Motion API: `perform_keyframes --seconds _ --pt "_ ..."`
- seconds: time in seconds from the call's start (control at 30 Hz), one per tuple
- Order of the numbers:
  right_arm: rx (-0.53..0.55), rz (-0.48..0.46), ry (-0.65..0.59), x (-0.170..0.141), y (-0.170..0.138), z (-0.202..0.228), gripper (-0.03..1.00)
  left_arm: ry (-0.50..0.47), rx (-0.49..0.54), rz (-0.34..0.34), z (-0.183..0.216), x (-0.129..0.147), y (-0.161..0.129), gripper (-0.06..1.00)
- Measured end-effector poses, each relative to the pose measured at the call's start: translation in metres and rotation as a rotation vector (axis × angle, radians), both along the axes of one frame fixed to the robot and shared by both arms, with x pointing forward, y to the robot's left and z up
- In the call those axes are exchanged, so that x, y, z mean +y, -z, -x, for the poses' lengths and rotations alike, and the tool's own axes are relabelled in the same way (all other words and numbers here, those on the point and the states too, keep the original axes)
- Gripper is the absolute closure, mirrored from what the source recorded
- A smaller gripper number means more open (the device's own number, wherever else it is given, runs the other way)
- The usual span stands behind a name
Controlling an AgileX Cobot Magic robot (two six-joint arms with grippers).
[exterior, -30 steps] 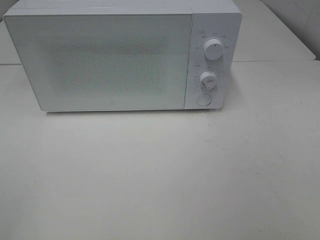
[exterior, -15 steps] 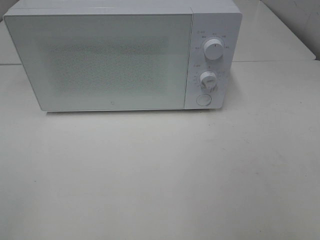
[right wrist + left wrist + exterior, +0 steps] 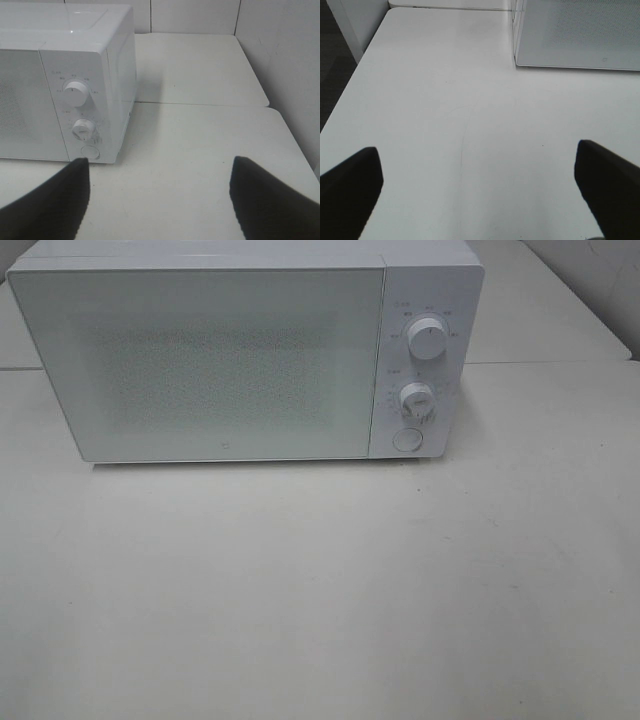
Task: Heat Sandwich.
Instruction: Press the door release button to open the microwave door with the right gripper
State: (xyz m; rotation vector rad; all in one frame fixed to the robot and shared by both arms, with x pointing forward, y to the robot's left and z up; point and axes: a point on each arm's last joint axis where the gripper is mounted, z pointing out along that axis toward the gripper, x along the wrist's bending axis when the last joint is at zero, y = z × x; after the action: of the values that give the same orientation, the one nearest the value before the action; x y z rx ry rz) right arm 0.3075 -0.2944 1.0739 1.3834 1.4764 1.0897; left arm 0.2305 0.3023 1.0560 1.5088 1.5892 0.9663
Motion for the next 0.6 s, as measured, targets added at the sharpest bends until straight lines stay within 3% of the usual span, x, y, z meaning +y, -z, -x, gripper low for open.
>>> perform_keyframes --seconds 0.6 --pt "0.037 0.002 0.002 0.004 0.012 -0.076 0.22 0.000 0.000 0.000 0.000 0.000 0.000 -0.05"
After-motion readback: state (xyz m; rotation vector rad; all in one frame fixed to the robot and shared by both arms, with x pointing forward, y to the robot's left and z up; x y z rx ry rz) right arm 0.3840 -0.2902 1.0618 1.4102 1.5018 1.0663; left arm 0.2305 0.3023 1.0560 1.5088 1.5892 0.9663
